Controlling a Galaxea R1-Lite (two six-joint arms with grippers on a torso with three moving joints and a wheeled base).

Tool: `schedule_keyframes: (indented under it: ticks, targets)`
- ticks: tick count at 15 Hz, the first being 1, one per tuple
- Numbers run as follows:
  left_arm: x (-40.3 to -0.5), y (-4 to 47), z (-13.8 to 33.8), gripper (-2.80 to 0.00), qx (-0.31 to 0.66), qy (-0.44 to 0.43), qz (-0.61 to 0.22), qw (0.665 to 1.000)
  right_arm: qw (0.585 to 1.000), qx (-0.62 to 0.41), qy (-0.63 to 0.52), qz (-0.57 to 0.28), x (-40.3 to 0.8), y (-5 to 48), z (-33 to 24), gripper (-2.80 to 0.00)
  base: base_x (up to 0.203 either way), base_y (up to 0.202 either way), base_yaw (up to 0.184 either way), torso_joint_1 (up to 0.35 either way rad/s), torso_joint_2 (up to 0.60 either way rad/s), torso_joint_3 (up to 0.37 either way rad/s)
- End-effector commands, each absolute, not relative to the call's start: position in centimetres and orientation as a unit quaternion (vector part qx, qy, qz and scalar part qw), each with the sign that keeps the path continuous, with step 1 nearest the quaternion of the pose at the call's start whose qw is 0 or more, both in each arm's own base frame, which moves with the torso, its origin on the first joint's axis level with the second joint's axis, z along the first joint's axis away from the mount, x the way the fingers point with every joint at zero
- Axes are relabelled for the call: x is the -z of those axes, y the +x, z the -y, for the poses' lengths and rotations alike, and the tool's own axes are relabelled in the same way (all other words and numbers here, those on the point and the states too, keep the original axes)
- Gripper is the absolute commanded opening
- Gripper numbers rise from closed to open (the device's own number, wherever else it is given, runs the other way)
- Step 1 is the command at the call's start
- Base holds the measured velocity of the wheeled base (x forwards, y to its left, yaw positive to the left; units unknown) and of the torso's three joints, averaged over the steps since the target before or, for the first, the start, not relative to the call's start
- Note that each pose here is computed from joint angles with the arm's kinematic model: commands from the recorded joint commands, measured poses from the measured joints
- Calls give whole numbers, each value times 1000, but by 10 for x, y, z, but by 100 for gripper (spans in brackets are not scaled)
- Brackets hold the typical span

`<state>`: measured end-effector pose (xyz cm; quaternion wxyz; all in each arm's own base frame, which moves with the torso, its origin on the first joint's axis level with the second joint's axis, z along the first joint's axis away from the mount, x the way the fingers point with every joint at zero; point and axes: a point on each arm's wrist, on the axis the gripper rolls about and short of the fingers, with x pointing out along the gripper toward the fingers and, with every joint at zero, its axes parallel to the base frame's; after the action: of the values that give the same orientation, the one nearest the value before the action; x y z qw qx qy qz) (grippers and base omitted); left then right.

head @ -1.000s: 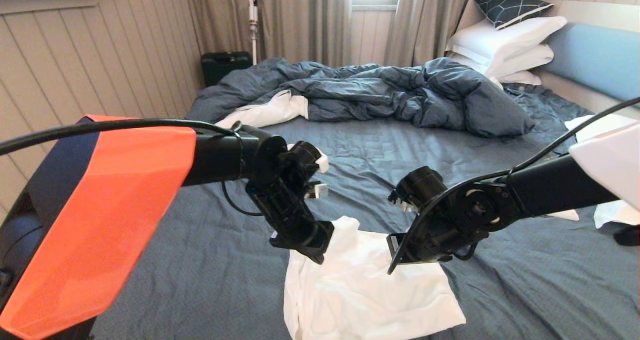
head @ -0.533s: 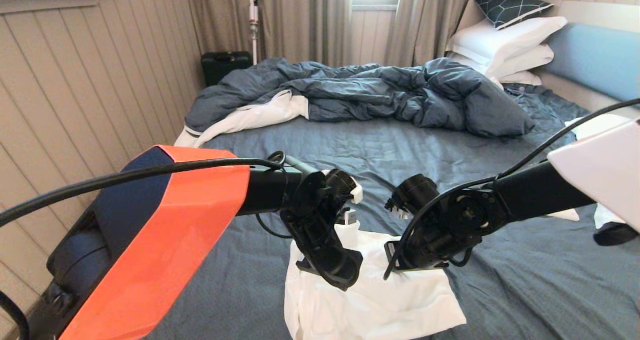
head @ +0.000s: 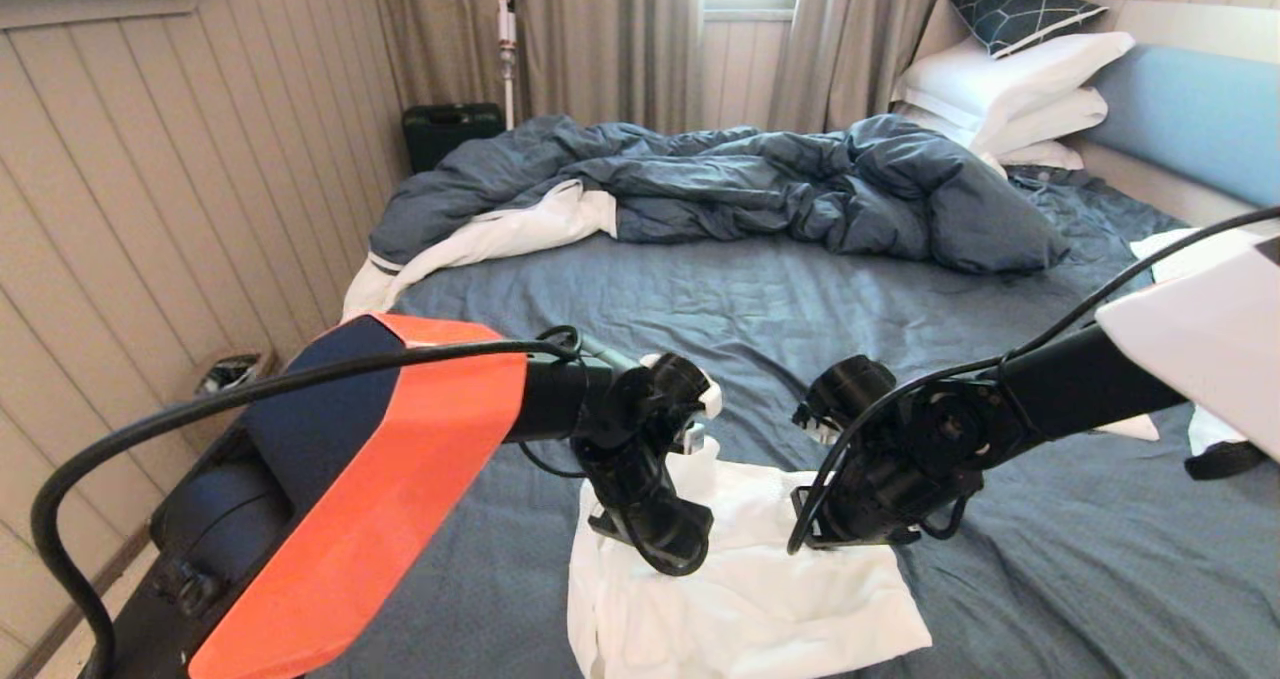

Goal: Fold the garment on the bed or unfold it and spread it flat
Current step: Fold the white T-shirt

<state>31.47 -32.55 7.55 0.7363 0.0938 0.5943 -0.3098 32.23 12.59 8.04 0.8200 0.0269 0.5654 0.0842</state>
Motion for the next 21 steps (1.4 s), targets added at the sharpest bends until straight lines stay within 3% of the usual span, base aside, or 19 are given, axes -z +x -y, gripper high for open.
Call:
schedule_keyframes:
  ticks: [1, 8, 11, 17, 21]
  targets:
    - [-61, 322, 322, -280, 294, 102, -600, 737, 819, -71, 31, -569, -75, 323, -113, -280, 0, 0, 0, 0, 0, 0]
    - [-64, 348, 291, -280, 260, 83, -604, 749, 827, -30, 44, -559, -79, 318, -59, -280, 0, 0, 0, 0, 0, 0]
    - [-84, 359, 270, -280, 251, 69, -591, 763, 831, -19, 50, -553, -85, 315, -44, -280, 0, 0, 0, 0, 0, 0]
    - [-111, 379, 216, -280, 213, 40, -591, 777, 837, -9, 60, -544, -91, 312, -33, -280, 0, 0, 0, 0, 0, 0]
    - [-137, 366, 217, -280, 237, 32, -580, 779, 861, -45, 55, -504, -122, 301, -51, -280, 0, 0, 0, 0, 0, 0]
